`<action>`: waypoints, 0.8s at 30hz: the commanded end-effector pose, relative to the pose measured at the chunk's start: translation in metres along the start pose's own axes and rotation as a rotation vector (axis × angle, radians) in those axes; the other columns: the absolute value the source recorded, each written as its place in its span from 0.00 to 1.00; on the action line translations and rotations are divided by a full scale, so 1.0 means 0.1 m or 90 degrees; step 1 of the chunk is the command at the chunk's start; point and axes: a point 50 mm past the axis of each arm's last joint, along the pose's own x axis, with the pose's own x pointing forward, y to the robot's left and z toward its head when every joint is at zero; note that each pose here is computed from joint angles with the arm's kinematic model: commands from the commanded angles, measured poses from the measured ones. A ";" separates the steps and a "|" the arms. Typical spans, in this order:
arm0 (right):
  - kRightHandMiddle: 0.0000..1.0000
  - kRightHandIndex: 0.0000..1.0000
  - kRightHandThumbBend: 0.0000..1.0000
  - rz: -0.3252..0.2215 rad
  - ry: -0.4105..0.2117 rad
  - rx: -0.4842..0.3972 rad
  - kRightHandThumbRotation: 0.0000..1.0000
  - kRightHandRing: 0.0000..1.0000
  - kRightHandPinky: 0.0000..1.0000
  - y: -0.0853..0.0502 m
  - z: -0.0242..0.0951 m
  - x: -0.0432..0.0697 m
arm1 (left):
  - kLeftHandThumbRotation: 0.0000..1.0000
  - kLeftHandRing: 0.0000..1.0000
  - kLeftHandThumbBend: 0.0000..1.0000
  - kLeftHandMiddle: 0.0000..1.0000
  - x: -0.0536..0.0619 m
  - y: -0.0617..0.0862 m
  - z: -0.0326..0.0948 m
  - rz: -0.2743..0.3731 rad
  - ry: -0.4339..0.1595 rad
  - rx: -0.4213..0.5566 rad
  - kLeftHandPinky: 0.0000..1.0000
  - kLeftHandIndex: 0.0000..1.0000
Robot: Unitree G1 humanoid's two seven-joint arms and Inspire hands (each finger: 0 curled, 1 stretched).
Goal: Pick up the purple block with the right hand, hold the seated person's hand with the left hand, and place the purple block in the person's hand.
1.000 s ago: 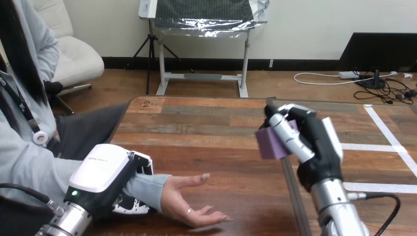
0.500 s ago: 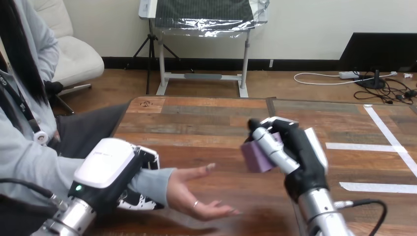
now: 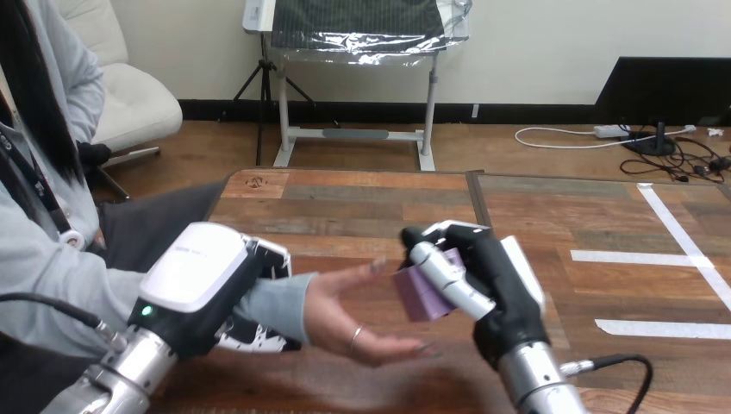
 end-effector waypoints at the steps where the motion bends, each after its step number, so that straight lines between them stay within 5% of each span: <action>1: 0.09 0.14 0.25 0.016 -0.076 -0.009 0.37 0.05 0.01 0.08 0.27 0.08 | 0.21 0.25 0.83 0.29 0.35 0.39 0.15 0.120 -0.064 0.001 0.23 0.31; 24: 0.09 0.13 0.21 0.065 -0.082 -0.022 0.11 0.05 0.00 0.37 0.30 0.00 | 0.19 0.25 0.86 0.29 0.59 0.45 0.28 0.135 -0.093 -0.008 0.23 0.31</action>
